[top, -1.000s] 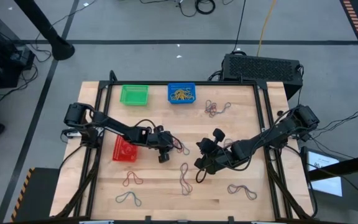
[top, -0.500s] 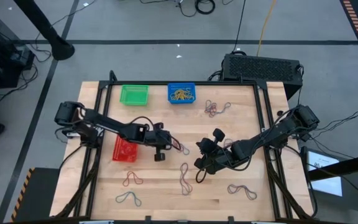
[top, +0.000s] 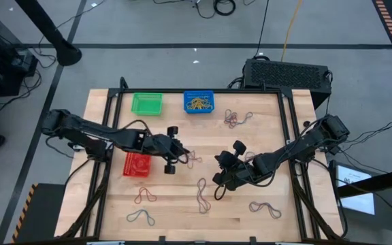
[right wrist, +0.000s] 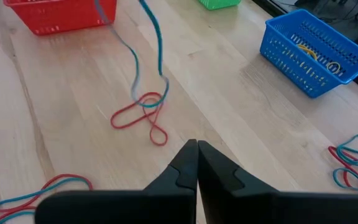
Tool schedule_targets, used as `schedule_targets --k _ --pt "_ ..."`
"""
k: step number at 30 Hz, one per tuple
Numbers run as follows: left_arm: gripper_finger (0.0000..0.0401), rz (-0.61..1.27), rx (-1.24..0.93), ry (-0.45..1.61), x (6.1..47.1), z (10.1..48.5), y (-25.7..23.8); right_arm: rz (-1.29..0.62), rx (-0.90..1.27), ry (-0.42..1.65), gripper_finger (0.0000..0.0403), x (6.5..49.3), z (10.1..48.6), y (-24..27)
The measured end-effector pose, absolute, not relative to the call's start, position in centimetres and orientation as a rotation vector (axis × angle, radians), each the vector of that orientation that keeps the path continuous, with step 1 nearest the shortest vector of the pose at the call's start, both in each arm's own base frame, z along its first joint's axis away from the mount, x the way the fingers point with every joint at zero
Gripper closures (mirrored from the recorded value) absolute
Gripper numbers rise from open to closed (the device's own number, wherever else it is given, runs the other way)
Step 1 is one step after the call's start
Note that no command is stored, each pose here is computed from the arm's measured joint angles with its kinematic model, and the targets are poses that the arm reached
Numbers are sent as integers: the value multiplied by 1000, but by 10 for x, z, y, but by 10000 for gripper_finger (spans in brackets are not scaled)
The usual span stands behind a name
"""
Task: Sort rubber bands into baskets
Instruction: Put the blue rubber band into the red bin
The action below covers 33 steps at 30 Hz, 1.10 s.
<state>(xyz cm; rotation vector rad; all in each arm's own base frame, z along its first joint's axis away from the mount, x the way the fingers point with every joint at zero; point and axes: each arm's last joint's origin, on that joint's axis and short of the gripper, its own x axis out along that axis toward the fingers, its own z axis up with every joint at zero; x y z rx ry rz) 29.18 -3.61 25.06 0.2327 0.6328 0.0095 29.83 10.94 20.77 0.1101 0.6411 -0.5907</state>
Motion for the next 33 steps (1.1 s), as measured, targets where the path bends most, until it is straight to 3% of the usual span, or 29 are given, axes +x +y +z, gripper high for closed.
schedule_targets --k 6,14,22,33 --pt "401 1 240 581 275 273 -35 -591 107 645 401 298 207 109" --pt "401 87 126 743 218 302 -26 -590 116 640 401 298 208 110" --pt "401 258 -134 995 158 301 -20 -562 139 635 401 300 209 111" --pt "401 440 -239 1184 137 274 -20 -565 145 633 401 300 209 111"
